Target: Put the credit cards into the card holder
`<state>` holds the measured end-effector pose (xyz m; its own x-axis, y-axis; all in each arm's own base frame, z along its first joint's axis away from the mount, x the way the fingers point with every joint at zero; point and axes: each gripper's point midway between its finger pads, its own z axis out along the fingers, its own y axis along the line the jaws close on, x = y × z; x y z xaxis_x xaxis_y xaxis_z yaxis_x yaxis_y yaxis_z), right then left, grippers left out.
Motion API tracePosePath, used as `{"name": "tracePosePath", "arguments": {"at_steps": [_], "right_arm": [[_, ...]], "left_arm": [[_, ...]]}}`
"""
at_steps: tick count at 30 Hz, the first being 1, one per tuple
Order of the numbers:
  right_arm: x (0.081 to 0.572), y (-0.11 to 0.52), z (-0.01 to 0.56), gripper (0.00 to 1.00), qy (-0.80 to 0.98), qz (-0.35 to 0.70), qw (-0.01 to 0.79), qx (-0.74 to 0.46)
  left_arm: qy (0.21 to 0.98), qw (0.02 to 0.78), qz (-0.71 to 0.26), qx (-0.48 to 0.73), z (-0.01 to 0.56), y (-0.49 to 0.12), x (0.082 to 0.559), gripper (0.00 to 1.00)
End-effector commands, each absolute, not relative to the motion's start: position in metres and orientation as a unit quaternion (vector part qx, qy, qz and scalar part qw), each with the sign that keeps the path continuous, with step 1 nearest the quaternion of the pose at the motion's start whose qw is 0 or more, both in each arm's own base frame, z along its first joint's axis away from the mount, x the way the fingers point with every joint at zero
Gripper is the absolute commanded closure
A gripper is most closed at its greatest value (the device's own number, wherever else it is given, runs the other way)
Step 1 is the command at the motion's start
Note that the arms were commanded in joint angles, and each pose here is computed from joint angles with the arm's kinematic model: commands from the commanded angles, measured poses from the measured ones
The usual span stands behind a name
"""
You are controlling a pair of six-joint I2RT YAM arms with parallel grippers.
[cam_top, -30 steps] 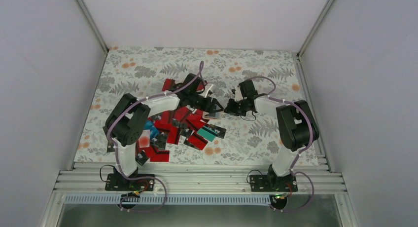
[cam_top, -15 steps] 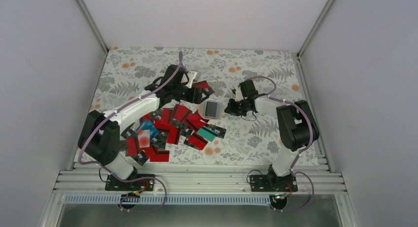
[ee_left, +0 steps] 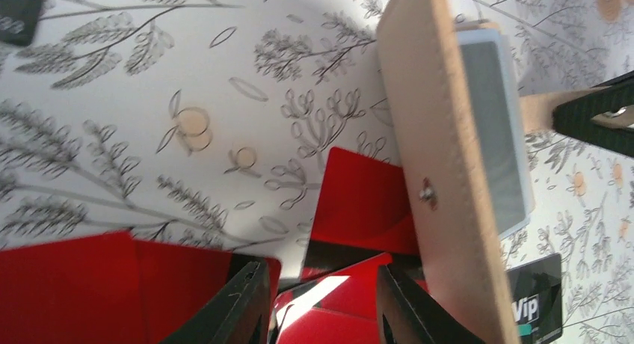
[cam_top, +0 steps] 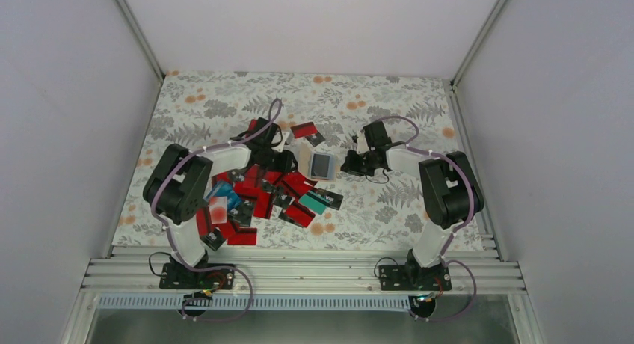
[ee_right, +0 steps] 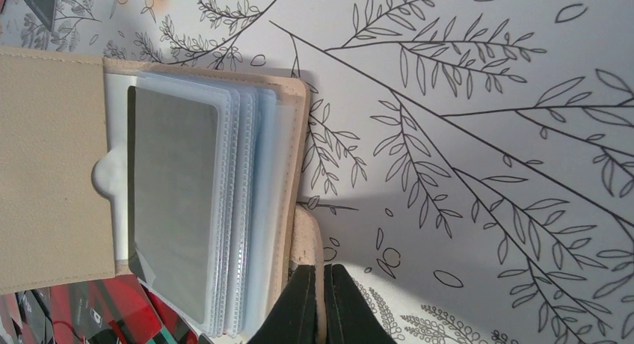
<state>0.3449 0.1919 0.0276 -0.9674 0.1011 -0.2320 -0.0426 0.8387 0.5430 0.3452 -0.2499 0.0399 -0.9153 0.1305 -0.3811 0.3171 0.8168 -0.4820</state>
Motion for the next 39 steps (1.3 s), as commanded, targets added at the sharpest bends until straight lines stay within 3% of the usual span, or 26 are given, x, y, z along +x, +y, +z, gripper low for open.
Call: {"name": "tracePosePath", "arguments": {"at_steps": [1,19,26,32,36,39], "right_arm": [[0.35,0.19,0.027,0.96,0.952,0.278,0.131,0.01],[0.355,0.195,0.034,0.95,0.948,0.289,0.13,0.008],[0.356,0.198,0.038,0.96,0.946,0.297,0.13,0.005],[0.358,0.201,0.045,0.96,0.943,0.305,0.133,0.002],[0.36,0.204,0.051,0.96,0.941,0.31,0.134,-0.003],[0.361,0.208,0.055,0.96,0.939,0.318,0.133,-0.007]], "left_arm": [[0.913,0.194,-0.326,0.148,0.063,-0.276,0.359,0.63],[0.896,0.168,-0.345,0.222,0.058,-0.345,0.347,0.63],[0.904,0.157,-0.323,0.233,0.044,-0.357,0.348,0.68],[0.927,0.141,-0.26,0.232,0.026,-0.351,0.352,0.81],[0.936,0.135,-0.238,0.22,0.016,-0.344,0.351,0.96],[0.941,0.133,-0.229,0.212,0.01,-0.34,0.35,0.98]]}}
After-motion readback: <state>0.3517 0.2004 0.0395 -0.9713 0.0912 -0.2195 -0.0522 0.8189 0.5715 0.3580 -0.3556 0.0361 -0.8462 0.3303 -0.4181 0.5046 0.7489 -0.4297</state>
